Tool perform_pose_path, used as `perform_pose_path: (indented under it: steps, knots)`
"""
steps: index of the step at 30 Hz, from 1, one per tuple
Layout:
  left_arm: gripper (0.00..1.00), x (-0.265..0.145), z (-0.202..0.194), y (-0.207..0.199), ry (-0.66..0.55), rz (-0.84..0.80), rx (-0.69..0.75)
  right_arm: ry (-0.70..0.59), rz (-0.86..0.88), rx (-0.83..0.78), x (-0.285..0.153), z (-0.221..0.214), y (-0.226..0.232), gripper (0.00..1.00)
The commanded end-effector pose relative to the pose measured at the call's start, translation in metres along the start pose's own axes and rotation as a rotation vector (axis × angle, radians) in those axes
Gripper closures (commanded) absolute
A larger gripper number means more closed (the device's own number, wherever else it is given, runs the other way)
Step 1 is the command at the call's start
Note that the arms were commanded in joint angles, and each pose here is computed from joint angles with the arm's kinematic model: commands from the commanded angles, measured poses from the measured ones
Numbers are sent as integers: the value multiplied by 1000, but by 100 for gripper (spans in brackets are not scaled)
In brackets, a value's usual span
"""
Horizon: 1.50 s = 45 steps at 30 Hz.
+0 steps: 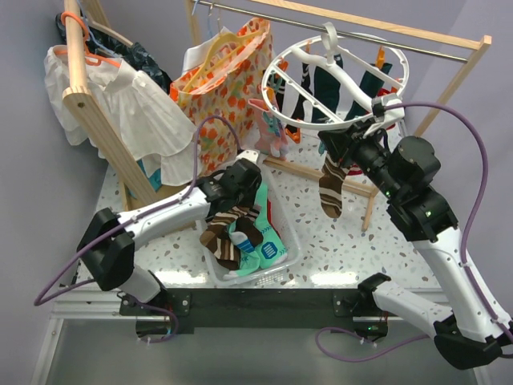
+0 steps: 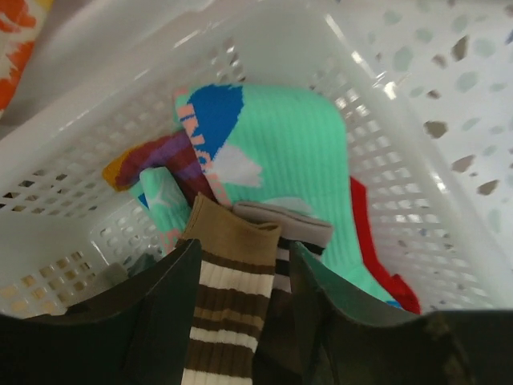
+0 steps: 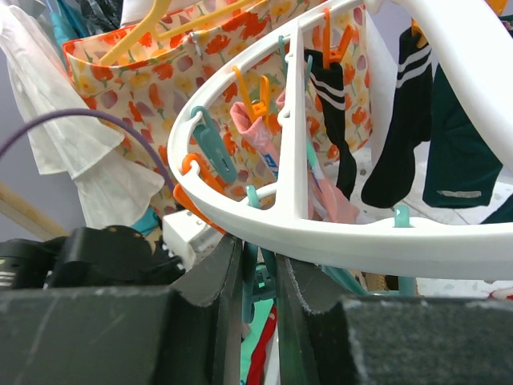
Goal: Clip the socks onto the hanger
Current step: Pick up the sock from the bin.
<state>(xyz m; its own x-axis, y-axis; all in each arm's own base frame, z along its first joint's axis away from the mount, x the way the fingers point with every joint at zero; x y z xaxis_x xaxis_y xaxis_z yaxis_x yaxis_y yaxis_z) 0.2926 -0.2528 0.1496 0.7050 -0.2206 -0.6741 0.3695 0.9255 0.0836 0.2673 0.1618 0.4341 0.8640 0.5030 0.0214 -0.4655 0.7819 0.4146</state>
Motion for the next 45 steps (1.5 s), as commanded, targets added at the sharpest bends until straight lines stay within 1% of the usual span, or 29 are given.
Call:
perform_pose_path:
  steps: [1,3,7,11,13,14,15,17,18,20,21,23,26,27,29,30,35,37,41,43,44,45]
  knots:
    - [49,12,-26,2,124,7,21,-18,-3,-20,-3,3,-1,89]
    - [50,21,-37,2,159,22,34,-17,-4,-21,-3,2,-1,89]
    - [50,34,-51,7,187,54,55,-19,-5,-21,-4,3,-1,89]
    - [50,42,-64,5,215,51,56,-16,-11,-22,-5,2,-3,89]
    - [54,46,-70,3,224,40,55,-17,-11,-23,-5,2,-3,89]
    - [57,47,-72,3,228,39,52,-16,-9,-24,-5,2,-2,89]
    - [63,48,-74,3,228,40,52,-16,-11,-23,-5,2,-3,90]
    - [70,48,-73,3,223,42,52,-18,-10,-23,-5,3,-3,90]
    - [79,47,-70,4,210,44,50,-17,-12,-23,-5,2,-3,90]
    - [87,45,-66,5,194,47,45,-19,-9,-23,-6,3,-2,90]
    - [98,42,-62,7,179,49,41,-20,-11,-23,-6,3,-2,90]
    - [100,37,-53,8,151,53,32,-24,-9,-21,-6,5,-2,90]
    - [100,15,-26,16,48,63,-2,-19,-6,-20,-7,4,-1,89]
    - [100,-1,-6,23,-25,71,-26,-21,-5,-21,-7,5,0,89]
    - [100,-20,16,29,-107,71,-40,-24,-5,-21,-8,6,0,89]
    - [100,-40,35,35,-189,66,-66,-22,-8,-21,-8,6,-1,89]
    - [100,-99,90,48,-424,28,-74,-23,-3,-18,-7,6,0,89]
    - [100,-125,109,52,-521,-3,-77,-25,3,-15,-8,8,2,89]
    - [100,-182,157,49,-771,-112,-105,-19,6,-6,-5,8,3,89]
    - [100,-204,171,42,-853,-179,-82,-19,9,-5,-5,9,4,89]
    - [100,-221,186,37,-927,-226,-84,-17,10,-3,-5,9,5,89]
    - [100,-226,191,35,-949,-244,-80,-17,10,-1,-4,9,5,89]
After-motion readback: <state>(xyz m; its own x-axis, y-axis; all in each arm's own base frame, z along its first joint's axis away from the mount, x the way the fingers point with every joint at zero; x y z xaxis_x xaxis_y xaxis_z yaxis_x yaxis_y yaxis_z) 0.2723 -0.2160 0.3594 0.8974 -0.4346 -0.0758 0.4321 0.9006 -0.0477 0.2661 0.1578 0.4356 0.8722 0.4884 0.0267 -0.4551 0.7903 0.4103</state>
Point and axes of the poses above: each gripper's point midway between its finger pads, its own x axis out along the fingers, its own y axis along the line the jaws close on, z = x × y, the point moved 1 cm from there along -x, back along the fingers, and after that the axes turned 10 degrees about x, right-handed, at the moved point
